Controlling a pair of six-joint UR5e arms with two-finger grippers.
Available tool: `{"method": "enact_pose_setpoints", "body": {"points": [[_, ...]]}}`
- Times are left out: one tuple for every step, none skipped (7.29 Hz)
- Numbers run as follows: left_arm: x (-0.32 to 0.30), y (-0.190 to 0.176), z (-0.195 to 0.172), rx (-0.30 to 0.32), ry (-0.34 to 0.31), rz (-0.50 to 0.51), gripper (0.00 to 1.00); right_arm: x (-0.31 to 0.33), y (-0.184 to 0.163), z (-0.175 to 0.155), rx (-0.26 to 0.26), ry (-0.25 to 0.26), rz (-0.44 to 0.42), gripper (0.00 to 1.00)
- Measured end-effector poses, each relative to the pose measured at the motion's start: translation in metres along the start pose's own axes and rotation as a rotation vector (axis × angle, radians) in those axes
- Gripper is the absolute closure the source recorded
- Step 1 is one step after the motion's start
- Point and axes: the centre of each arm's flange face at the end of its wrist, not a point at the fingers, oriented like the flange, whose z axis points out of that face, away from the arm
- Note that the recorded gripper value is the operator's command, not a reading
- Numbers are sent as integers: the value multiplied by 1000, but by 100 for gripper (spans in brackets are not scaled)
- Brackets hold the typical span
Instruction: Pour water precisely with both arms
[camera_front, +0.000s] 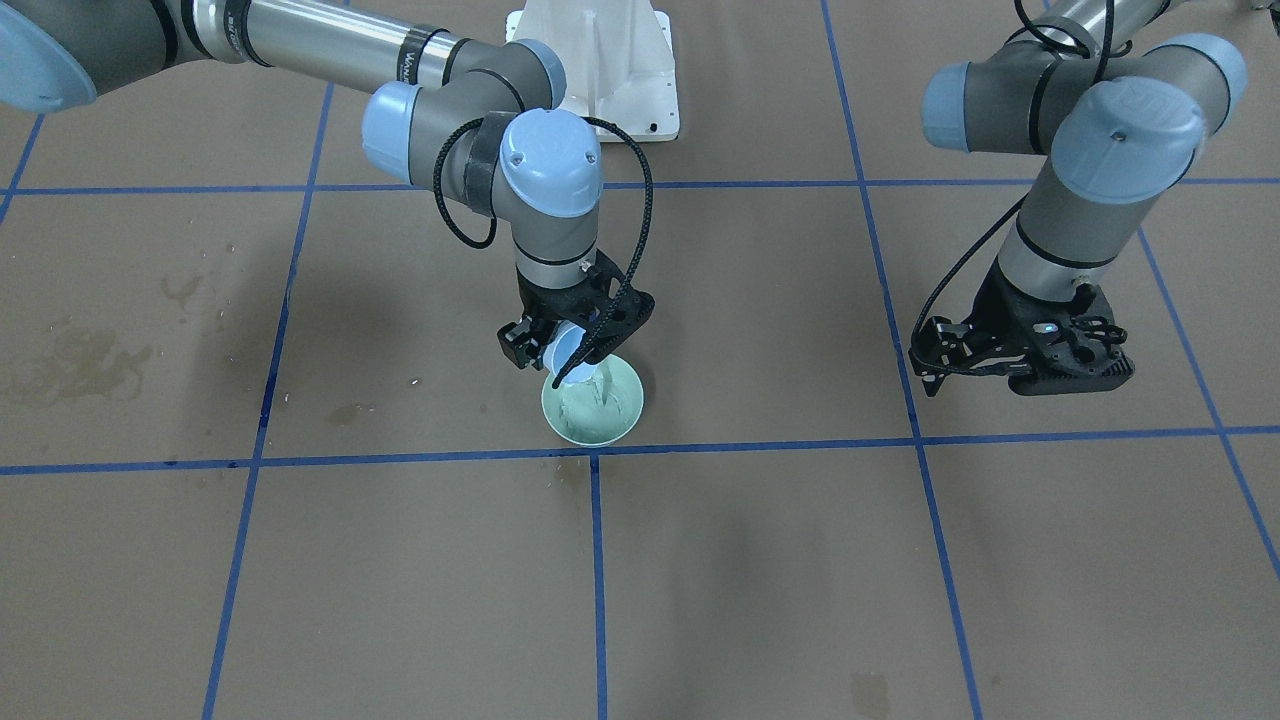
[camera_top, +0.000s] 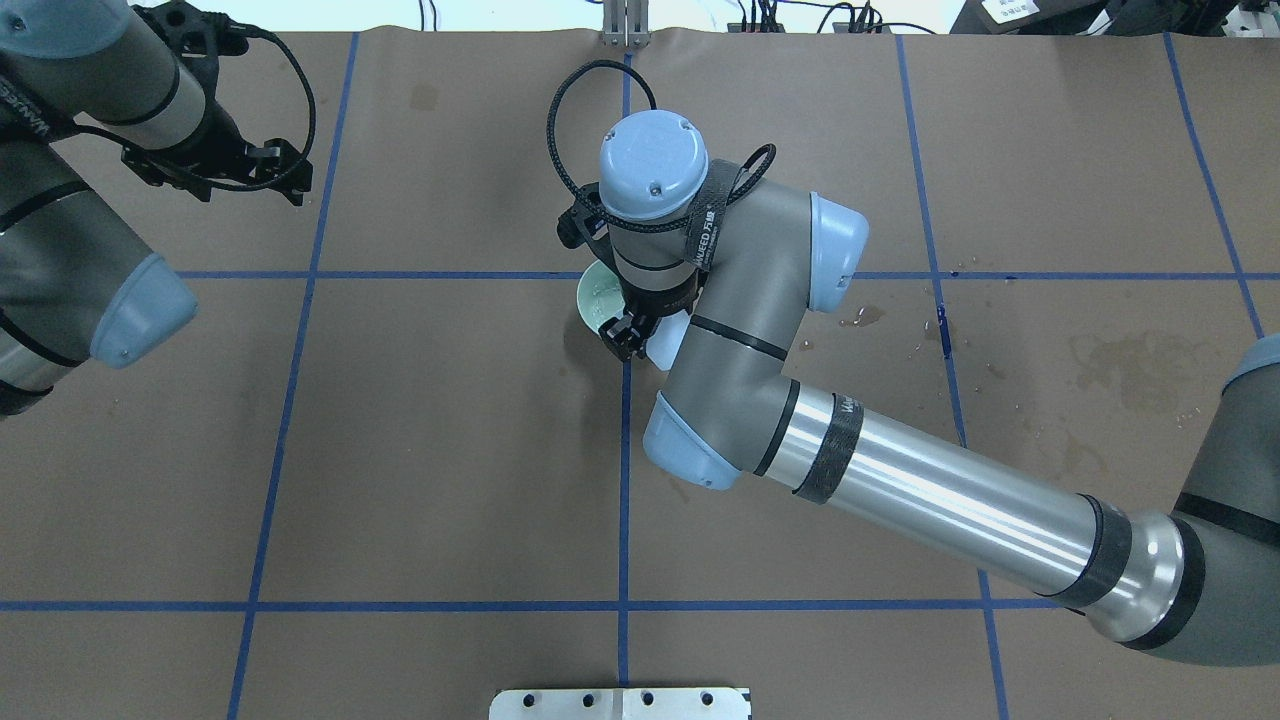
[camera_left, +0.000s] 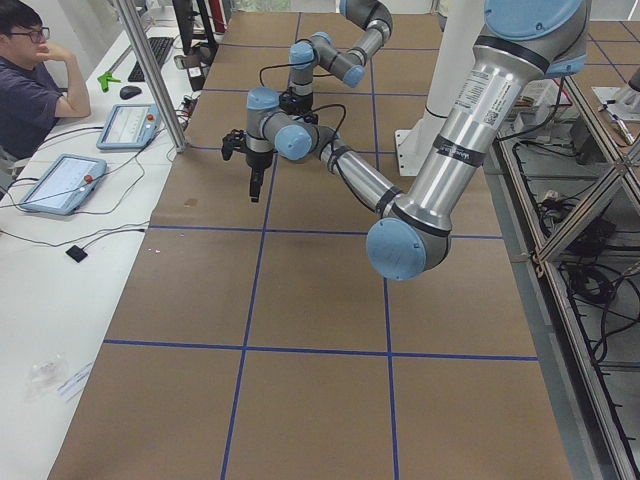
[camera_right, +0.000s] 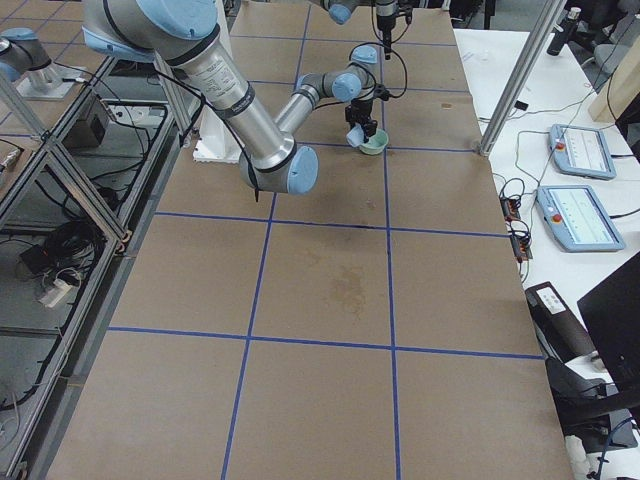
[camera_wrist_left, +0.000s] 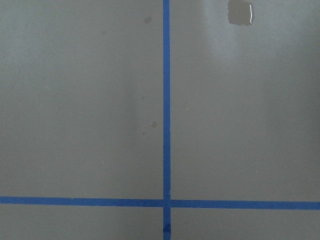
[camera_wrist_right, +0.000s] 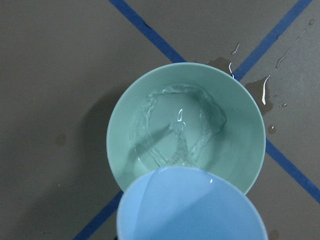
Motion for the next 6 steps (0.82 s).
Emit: {"method": "enact_pose_setpoints", "body": {"points": [[-1,1,1,-2,-1,-1,0,0,1,0,-20,-4,-3,100],[-2,1,2,-3,-2,-3,0,0,1,0,-35,-3,-11,100],[-2,1,2,-3,-2,-7,0,1,1,0,-43,-1,-19,100],[-2,2,2,-4,-3,-10,0,1,0,-3,-40,-1,-20,100],[-1,2,2,-4,-2,-12,0,1,-1,-10,-18,-5,-7,100],[-1,2,2,-4,-2,-15,0,2,-1,-19,27,-17,14,100]]}}
